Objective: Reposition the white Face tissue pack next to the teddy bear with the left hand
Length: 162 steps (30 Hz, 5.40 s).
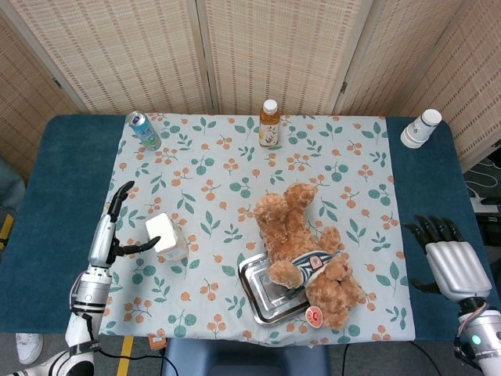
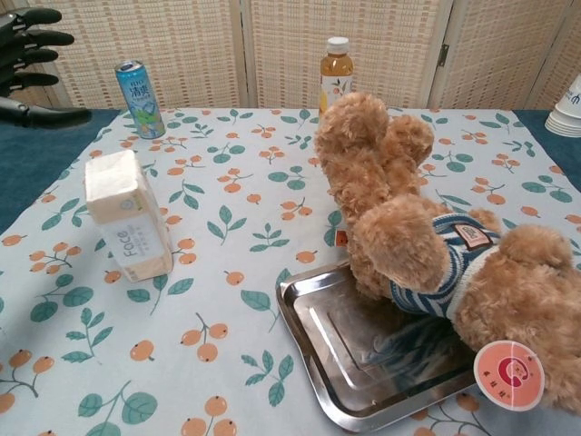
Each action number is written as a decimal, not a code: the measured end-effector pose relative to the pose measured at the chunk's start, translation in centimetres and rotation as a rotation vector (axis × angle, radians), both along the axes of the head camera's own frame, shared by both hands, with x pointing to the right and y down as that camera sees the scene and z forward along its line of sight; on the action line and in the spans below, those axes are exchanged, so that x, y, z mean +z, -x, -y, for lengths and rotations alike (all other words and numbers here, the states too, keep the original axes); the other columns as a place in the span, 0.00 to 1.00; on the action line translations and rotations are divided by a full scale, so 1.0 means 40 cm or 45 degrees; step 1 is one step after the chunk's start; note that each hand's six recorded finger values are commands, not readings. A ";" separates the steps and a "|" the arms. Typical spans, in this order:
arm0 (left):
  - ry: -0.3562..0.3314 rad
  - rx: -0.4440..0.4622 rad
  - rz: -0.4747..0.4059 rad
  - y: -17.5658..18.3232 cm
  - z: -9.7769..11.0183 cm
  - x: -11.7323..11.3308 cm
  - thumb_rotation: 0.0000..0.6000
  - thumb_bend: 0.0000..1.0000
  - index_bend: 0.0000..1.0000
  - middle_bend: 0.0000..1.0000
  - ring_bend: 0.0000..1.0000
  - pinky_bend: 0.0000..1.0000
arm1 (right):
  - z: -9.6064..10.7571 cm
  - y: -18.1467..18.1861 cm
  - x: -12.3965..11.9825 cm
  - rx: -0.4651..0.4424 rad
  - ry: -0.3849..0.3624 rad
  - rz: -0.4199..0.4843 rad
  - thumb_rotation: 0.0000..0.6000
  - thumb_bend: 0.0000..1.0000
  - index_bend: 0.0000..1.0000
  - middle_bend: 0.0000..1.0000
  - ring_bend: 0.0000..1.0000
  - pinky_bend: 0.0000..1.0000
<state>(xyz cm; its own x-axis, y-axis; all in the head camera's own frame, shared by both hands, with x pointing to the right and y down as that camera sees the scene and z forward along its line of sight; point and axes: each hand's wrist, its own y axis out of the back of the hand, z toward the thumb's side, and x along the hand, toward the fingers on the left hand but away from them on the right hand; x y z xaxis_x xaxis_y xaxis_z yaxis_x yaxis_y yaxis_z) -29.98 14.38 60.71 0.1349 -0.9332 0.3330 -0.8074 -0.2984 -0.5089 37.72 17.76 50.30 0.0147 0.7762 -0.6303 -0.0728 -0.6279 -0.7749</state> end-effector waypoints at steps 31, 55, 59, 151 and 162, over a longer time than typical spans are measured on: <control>0.755 0.673 1.326 -0.192 0.068 -0.099 1.00 0.13 0.04 0.12 0.01 0.17 | 0.011 -0.002 -0.038 0.018 -0.033 0.041 1.00 0.12 0.14 0.05 0.00 0.00; 0.728 0.593 1.410 -0.207 0.089 -0.017 1.00 0.13 0.04 0.12 0.01 0.20 | 0.016 -0.019 -0.030 0.042 -0.030 0.015 1.00 0.12 0.14 0.05 0.00 0.00; 0.742 0.587 1.397 -0.206 0.088 -0.004 1.00 0.13 0.04 0.12 0.01 0.20 | 0.016 -0.021 -0.025 0.044 -0.024 0.011 1.00 0.12 0.14 0.05 0.00 0.00; -0.009 0.011 0.050 -0.088 0.050 0.116 1.00 0.18 0.47 0.59 0.43 0.48 | 0.011 -0.038 0.017 0.046 0.016 -0.056 1.00 0.12 0.13 0.05 0.00 0.00; 0.051 0.010 -0.001 -0.088 -0.011 0.238 1.00 0.18 0.46 0.57 0.41 0.47 | 0.009 -0.038 0.023 0.044 0.019 -0.068 1.00 0.12 0.13 0.05 0.00 0.00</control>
<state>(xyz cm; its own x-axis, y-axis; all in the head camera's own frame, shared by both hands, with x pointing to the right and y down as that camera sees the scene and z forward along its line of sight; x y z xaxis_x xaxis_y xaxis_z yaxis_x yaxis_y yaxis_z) -26.47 14.81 70.25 0.1425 -0.9179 0.3703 -0.8053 -0.3250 -0.4958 39.23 17.41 51.21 -0.0456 0.7663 -0.6409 -0.0919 -0.6420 -0.7611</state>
